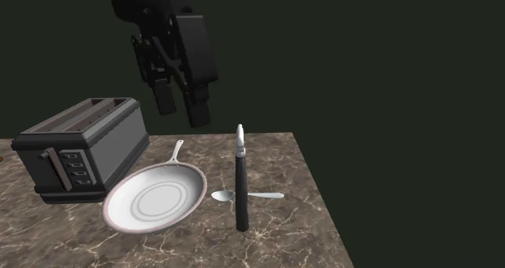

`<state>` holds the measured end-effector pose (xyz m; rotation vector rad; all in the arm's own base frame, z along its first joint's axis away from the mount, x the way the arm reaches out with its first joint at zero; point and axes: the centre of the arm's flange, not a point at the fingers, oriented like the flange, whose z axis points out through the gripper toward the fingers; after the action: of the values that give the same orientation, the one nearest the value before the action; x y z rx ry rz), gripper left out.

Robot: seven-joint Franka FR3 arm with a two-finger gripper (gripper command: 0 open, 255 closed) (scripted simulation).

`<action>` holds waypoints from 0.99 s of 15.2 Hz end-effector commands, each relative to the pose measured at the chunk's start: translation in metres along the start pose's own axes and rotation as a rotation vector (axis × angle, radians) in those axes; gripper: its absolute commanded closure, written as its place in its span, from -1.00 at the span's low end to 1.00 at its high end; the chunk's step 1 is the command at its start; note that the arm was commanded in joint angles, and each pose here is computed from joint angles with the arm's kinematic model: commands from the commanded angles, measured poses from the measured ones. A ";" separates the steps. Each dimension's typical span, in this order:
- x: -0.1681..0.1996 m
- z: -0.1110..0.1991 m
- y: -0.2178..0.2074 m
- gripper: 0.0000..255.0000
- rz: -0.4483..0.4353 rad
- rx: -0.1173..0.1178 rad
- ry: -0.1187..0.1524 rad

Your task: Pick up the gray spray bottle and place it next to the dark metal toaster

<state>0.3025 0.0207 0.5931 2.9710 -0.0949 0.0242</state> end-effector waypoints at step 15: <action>0.168 0.118 -0.089 -1.00 -0.608 -0.053 -0.299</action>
<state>0.4660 0.0707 0.4784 2.8188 0.6874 -0.4478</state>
